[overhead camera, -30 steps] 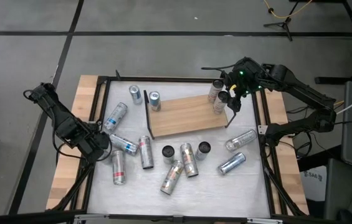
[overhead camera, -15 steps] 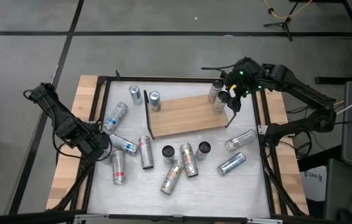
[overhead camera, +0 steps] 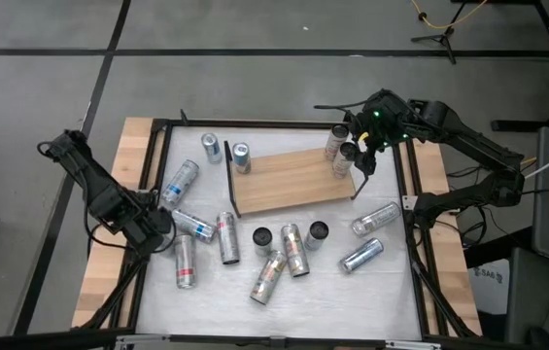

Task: Place canned beverage on shelf
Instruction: Put the white-pink soda can on the shelf

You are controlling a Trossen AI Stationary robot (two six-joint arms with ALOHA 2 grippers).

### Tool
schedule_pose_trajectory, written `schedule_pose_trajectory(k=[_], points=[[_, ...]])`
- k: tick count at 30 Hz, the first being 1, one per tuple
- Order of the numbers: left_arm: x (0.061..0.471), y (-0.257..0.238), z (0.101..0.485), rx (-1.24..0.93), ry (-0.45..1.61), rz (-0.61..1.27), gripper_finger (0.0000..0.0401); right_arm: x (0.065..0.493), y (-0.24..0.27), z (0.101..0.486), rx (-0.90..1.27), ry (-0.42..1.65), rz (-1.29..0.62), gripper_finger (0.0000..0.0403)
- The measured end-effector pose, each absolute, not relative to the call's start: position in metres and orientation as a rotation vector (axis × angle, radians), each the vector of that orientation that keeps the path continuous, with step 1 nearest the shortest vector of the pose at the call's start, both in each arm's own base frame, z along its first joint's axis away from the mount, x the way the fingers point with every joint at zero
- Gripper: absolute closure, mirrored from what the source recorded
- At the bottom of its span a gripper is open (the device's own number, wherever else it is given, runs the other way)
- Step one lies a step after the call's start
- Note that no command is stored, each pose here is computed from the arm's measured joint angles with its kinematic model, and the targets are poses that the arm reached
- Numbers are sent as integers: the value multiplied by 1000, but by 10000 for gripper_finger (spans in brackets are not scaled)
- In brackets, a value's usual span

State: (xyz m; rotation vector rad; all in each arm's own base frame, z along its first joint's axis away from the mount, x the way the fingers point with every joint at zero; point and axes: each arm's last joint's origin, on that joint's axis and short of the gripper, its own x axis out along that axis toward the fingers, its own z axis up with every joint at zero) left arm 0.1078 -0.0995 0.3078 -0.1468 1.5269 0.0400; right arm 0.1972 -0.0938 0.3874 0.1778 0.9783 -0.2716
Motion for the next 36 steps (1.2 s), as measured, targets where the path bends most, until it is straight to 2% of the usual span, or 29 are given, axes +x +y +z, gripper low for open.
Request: schedule_pose_trajectory(k=[16, 36], points=[[109, -115, 299, -80, 1578, 54, 134, 197, -94, 387, 178, 982, -271, 100], [107, -112, 300, -123, 1607, 137, 134, 197, -94, 387, 178, 982, -271, 100]])
